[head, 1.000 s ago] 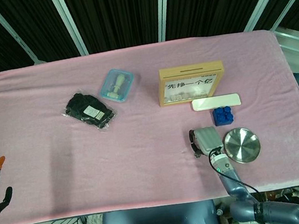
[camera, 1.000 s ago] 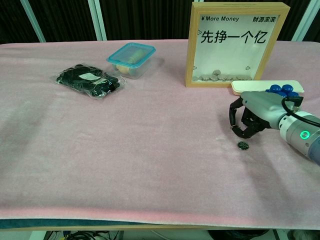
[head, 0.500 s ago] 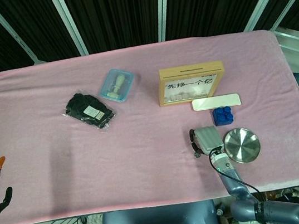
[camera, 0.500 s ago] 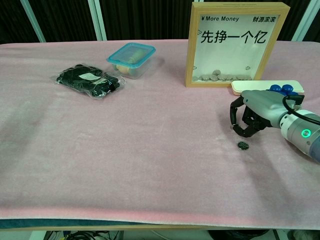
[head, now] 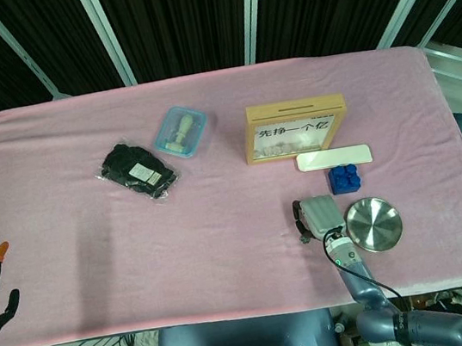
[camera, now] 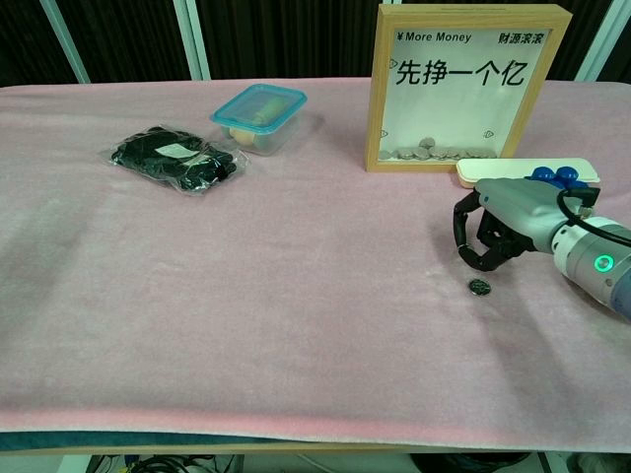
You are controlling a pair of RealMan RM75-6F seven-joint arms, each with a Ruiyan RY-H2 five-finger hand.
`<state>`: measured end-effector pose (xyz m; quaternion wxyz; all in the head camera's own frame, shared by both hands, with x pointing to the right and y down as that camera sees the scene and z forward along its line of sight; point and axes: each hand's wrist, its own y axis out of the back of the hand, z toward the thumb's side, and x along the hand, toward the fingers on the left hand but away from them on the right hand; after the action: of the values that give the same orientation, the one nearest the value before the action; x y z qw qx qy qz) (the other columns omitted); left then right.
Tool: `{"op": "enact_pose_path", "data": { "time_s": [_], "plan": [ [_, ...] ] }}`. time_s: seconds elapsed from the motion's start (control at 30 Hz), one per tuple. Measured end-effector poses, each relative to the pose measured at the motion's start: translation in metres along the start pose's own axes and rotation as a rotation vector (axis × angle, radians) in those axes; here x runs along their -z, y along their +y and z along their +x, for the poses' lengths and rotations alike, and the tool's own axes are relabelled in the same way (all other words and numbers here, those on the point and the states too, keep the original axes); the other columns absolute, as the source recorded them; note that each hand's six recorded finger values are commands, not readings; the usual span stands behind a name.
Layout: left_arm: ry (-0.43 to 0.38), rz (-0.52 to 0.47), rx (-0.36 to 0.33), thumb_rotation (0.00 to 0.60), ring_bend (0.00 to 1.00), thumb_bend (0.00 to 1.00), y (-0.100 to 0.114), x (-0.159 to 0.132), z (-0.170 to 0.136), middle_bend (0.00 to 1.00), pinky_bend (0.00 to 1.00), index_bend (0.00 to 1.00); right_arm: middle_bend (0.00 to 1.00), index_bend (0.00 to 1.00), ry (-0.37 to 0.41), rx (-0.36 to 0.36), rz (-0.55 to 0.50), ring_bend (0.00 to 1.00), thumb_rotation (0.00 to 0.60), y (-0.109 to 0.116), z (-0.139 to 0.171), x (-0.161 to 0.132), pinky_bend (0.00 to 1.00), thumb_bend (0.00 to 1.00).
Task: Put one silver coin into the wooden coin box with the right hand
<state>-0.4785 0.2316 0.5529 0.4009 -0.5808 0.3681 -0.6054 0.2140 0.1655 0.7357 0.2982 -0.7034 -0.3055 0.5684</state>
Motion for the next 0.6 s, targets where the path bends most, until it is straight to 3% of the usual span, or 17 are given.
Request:
{"op": "enact_pose_path", "data": {
  "time_s": [0.37, 0.6],
  "plan": [
    [0.002, -0.004, 0.000, 0.600, 0.03, 0.40, 0.000, 0.000, 0.000, 0.04, 0.00, 0.07, 0.97, 0.63, 0.022, 0.041, -0.033, 1.00, 0.600, 0.020, 0.000, -0.006, 1.00, 0.40],
    [0.011, -0.020, -0.003, 0.600, 0.03, 0.40, 0.002, 0.001, 0.001, 0.04, 0.00, 0.07, 0.97, 0.63, 0.044, 0.114, -0.025, 1.00, 0.600, 0.072, -0.002, -0.010, 1.00, 0.40]
  ]
}}
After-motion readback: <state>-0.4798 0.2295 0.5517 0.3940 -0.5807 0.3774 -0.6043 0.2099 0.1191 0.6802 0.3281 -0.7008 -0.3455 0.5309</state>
